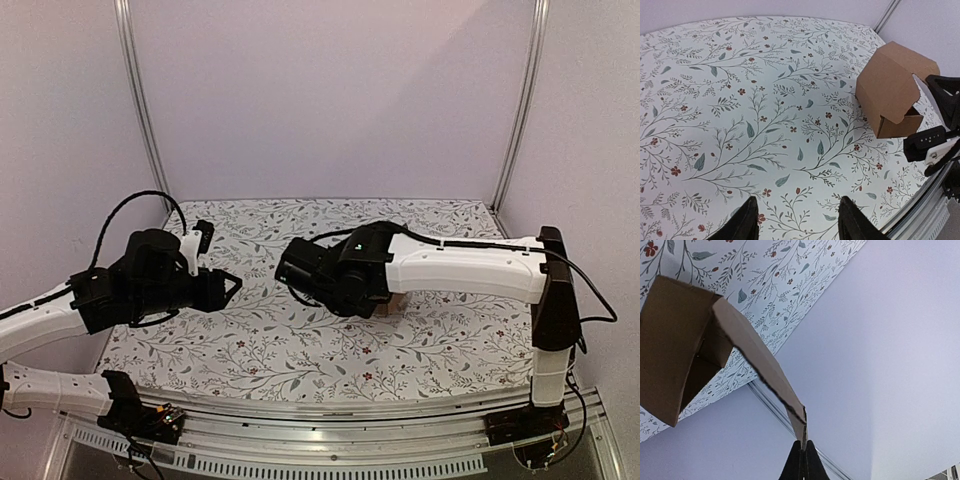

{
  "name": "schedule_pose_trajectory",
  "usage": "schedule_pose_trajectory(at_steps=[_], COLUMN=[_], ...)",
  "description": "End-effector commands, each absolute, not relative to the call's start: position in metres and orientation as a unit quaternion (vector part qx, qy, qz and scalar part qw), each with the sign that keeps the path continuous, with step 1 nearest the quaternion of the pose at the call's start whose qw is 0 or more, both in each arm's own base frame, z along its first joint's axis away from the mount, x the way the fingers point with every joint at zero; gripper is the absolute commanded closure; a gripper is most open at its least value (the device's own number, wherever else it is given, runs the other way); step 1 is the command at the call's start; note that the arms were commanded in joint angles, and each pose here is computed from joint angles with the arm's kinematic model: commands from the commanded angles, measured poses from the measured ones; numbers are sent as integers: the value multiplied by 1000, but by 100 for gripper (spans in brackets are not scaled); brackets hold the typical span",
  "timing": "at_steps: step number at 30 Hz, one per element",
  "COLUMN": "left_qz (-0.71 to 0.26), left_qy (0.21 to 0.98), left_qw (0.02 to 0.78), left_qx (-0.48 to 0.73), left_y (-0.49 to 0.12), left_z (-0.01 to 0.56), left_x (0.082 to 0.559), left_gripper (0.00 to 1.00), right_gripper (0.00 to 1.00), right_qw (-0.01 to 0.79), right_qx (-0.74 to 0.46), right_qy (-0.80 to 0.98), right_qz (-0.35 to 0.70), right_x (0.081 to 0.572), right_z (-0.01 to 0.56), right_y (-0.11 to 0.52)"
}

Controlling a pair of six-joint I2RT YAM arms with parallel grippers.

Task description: Fold the paper box

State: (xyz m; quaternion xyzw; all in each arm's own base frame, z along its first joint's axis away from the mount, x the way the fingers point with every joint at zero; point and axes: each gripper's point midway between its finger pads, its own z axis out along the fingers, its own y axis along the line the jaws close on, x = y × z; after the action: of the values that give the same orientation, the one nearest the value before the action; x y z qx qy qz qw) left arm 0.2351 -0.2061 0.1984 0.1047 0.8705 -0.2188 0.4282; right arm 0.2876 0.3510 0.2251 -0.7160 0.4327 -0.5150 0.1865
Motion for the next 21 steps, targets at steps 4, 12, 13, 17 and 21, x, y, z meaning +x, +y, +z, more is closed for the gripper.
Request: schedule_pose_trajectory(at_steps=[4,12,13,17,21], left_qz=[-202,-202,-202,-200,-200], left_qy=[876,876,876,877,877], left_qw=[426,427,427,426,426], left_qx=[102,100,100,100,99], left_y=[-197,-196,-196,-196,-196], left_z=[193,191,190,189,189], left_x=[236,235,235,235,236], left_gripper=[48,47,47,47,47], right_gripper=[92,76,74,63,47], right_qw=[188,198,203,229,260], right_qx=[-740,-732,-730,-718,-710], right_qy=[418,415,415,419,432], right_qz=[-493,-503,-503,-506,-491], right_x=[283,281,281,283,283], right_z=[200,207,209,221,241], right_y=[382,387,388,396,400])
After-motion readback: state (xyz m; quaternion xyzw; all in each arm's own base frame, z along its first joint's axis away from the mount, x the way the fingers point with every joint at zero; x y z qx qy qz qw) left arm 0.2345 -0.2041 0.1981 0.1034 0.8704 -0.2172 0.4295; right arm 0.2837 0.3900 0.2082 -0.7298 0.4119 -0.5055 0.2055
